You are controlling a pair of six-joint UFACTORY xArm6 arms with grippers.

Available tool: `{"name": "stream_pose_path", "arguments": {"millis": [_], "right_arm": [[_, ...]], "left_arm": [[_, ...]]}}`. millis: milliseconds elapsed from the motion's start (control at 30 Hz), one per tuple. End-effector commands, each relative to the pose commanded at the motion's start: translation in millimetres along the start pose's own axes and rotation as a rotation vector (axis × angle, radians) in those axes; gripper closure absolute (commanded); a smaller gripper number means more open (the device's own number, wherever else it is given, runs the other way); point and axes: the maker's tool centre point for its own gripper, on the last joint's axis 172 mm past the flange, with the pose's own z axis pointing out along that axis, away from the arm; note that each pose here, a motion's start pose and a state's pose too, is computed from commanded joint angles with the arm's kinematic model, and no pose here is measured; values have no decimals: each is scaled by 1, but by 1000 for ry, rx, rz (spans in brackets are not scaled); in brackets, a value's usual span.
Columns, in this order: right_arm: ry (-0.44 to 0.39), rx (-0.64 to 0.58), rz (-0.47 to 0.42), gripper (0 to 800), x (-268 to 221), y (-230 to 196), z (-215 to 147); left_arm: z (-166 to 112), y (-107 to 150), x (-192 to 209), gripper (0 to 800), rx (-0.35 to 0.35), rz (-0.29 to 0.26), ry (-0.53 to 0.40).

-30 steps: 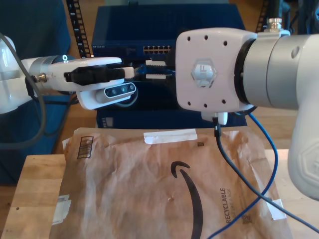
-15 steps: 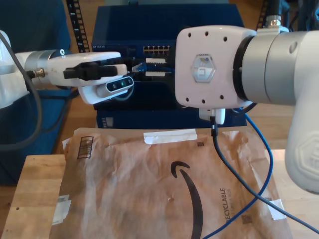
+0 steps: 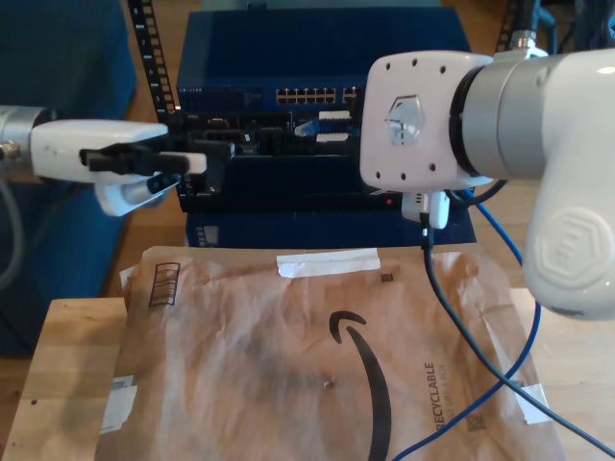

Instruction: Grab the cable and plug it in

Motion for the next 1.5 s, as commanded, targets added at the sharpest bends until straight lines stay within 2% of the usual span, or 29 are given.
{"name": "stream_pose_path", "arguments": {"millis": [100, 267, 367, 633, 767, 867, 1000, 1100, 1200, 1367, 1500], "right_arm": [[35, 19, 31, 798, 22, -10, -3], [78, 13, 77, 798, 48, -12, -3], [105, 1, 103, 798, 65, -12, -6], [175, 8, 158, 798, 110, -15, -13], [191, -2, 165, 799, 119, -13, -9], [195, -3, 164, 799, 121, -12, -9], [204, 2, 170, 799, 127, -13, -10], [221, 7, 183, 799, 137, -14, -13], [233, -17, 193, 799, 146, 1, -8], [239, -16, 200, 799, 150, 2, -9], [246, -28, 207, 799, 155, 11, -7]], "left_arm": [[-26, 15, 28, 2, -99, -10, 107], [-49, 17, 65, 2, -159, -14, 254], [-73, 19, 88, 2, -214, -6, 333], [-122, -3, 133, 2, -267, 31, 499], [-147, -22, 153, 2, -296, 26, 586], [-155, -37, 173, 2, -289, 40, 621], [-164, -50, 195, 2, -242, 134, 667], [-177, -61, 217, 2, -251, 136, 637], [-174, -69, 238, 2, -227, 148, 608], [-176, -102, 269, 2, -214, 131, 655], [-190, -120, 287, 1, -264, 141, 614]]}}
